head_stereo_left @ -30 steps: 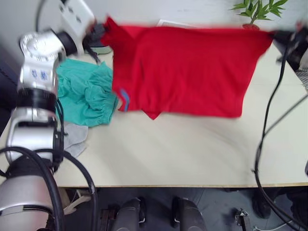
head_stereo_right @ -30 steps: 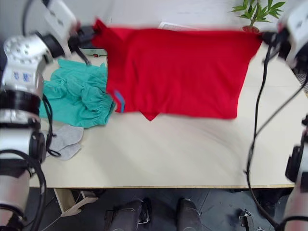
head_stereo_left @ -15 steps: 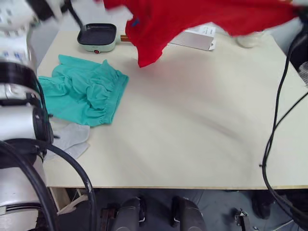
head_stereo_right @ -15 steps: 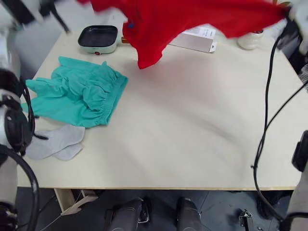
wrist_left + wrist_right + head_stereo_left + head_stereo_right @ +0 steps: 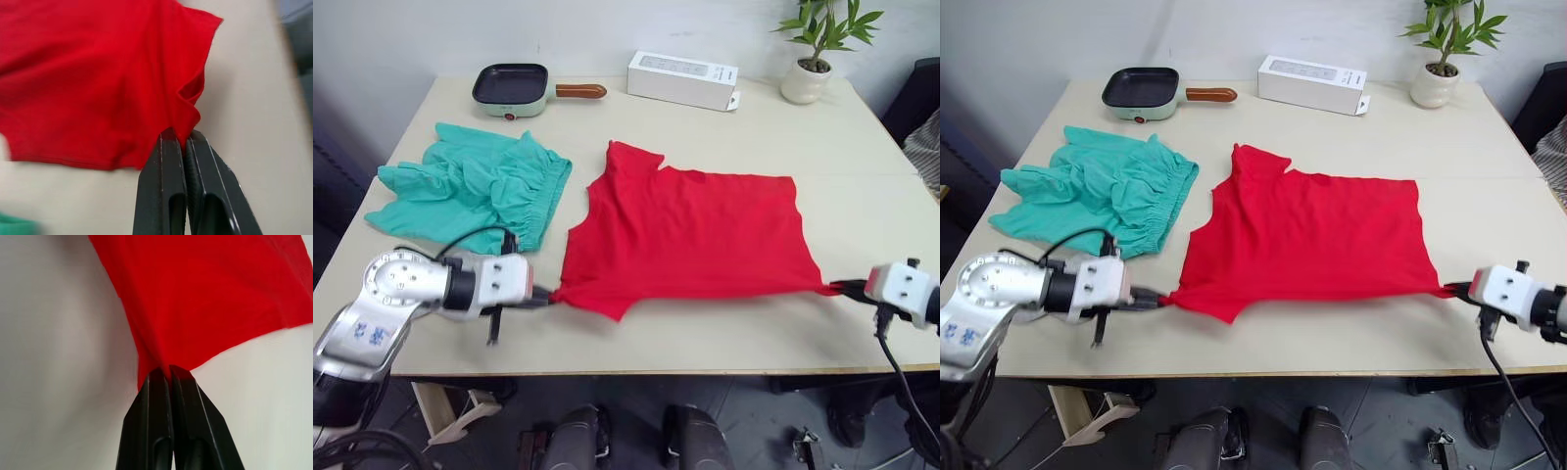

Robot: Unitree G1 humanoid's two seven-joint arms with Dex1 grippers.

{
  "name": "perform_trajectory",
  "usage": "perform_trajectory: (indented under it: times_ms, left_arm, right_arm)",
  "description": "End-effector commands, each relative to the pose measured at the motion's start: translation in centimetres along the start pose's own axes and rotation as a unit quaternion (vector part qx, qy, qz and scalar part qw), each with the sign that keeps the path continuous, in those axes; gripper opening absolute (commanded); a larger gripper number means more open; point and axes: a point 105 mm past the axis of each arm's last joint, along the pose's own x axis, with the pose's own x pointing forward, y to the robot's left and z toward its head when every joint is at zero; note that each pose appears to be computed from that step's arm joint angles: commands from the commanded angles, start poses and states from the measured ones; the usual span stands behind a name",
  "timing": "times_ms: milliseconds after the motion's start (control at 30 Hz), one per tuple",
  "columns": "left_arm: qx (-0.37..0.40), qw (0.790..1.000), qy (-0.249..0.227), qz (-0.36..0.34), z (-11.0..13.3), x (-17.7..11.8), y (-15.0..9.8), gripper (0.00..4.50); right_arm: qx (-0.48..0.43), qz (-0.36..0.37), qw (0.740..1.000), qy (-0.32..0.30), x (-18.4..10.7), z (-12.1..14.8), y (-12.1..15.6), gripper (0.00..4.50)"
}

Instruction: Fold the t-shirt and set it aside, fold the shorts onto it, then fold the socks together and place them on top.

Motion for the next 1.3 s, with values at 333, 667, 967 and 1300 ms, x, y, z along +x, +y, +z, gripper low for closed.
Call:
perform_trajectory:
  times_ms: [333, 667, 967, 1300]
  left_arm:
    - [-0.079, 0.996, 0.026, 0.008, 0.3, -2.8, 0.4, 0.00]
    - [0.016, 0.991, 0.088, 0.097, -1.2, -3.9, 7.4, 0.00]
    - [0.232, 0.767, -0.023, 0.598, 12.5, -15.0, 24.7, 0.00]
    - [0.384, 0.678, -0.090, 0.621, 18.1, -19.0, 22.1, 0.00]
  right_arm:
    - [0.030, 0.026, 0.999, 0.026, -1.6, -0.7, 2.3, 0.05]
    - [0.033, -0.043, 0.998, -0.015, 0.6, 3.8, -5.4, 0.05]
    - [-0.083, -0.485, 0.854, -0.167, -6.2, 17.3, -24.1, 0.05]
    - [-0.197, -0.589, 0.769, -0.149, -11.1, 18.6, -24.8, 0.05]
